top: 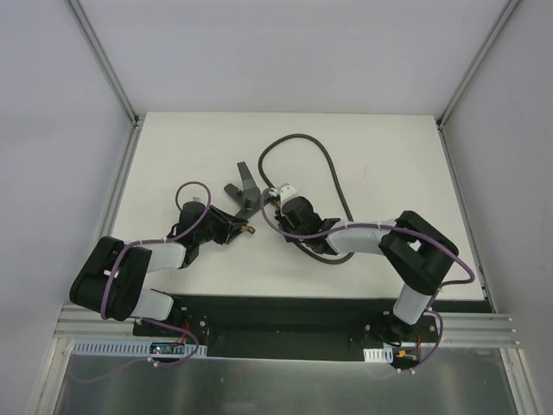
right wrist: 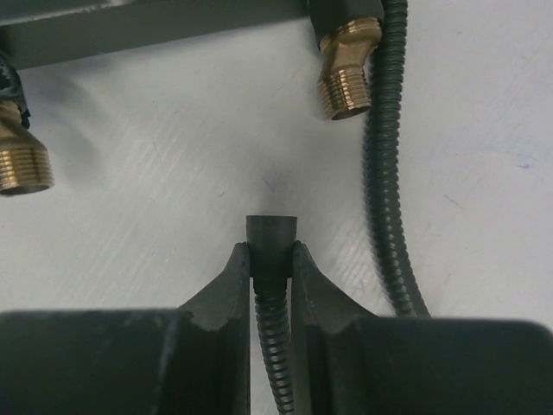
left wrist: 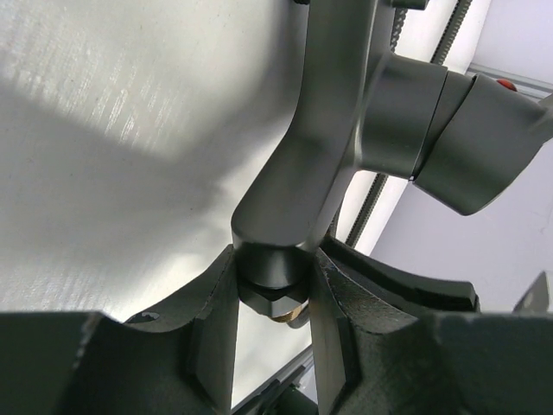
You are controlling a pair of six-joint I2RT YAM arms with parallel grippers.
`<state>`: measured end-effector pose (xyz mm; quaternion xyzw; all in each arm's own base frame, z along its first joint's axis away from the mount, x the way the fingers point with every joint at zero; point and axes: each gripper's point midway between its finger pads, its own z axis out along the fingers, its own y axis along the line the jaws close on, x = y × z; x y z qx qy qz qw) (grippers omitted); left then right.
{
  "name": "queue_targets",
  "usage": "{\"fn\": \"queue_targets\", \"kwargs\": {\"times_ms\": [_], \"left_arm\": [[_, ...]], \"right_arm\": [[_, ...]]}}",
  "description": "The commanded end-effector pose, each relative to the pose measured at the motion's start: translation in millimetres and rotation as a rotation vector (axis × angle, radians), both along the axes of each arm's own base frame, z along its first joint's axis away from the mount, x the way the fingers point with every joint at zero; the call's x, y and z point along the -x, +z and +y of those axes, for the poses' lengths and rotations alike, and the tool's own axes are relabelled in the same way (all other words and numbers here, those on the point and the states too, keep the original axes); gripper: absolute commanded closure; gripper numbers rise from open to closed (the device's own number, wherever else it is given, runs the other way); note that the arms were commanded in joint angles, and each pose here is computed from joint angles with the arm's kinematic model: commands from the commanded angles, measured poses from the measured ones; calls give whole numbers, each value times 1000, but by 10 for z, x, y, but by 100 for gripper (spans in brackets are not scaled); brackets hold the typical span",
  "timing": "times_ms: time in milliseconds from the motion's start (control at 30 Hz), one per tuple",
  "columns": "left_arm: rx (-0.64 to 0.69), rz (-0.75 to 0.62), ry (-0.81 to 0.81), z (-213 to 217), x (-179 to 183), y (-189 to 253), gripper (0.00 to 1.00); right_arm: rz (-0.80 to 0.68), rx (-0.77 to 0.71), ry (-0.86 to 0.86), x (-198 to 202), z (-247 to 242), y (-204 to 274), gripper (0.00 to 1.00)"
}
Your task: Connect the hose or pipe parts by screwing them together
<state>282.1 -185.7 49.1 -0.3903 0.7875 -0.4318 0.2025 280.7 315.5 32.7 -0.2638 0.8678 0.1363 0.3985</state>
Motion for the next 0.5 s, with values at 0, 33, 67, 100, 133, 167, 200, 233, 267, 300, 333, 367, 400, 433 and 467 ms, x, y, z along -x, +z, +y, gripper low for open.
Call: {"fn": "queue_targets", "kwargs": {"times_ms": [0, 33, 67, 100, 133, 167, 200, 233, 267, 300, 333, 367, 400, 433, 467], "left_arm": [[22, -15, -3, -47, 48, 20, 100], [24, -13, -9, -58, 67, 14, 100], [27, -14, -11, -64, 80, 11, 100], [28, -10, -14, -71, 98, -2, 100], [29, -11, -20, -86, 116, -1, 100], [30, -10, -20, -88, 124, -5, 100], [33, -13, -24, -101, 131, 3, 100], [32, -19, -32, -122, 145, 13, 100], [26, -20, -31, -124, 155, 1, 100], [25, -19, -33, -129, 163, -5, 100], [23, -16, -35, -132, 177, -16, 100], [18, -15, -35, -134, 184, -30, 100], [14, -11, -36, -136, 186, -48, 100], [11, -9, -38, -138, 193, -62, 100], [10, -14, -39, -141, 181, -64, 100]], "right_arm": [[-24, -139, -16, -282, 306, 224, 99], [-16, -134, -19, -313, 319, 176, 99], [-26, -155, -24, -408, 360, 255, 99], [-23, -163, -22, -442, 384, 263, 99], [-15, -165, -19, -477, 412, 241, 99], [-8, -177, -9, -498, 448, 247, 99], [-18, -196, -3, -559, 518, 324, 99], [-8, -193, 1, -583, 553, 266, 99], [5, -191, 11, -586, 585, 231, 99], [-1, -204, 17, -636, 657, 285, 99], [14, -191, 14, -652, 668, 189, 99], [18, -193, 15, -675, 687, 177, 99], [23, -197, 17, -696, 707, 165, 99], [33, -205, 31, -725, 771, 144, 99], [36, -207, 34, -747, 791, 139, 99]]}}
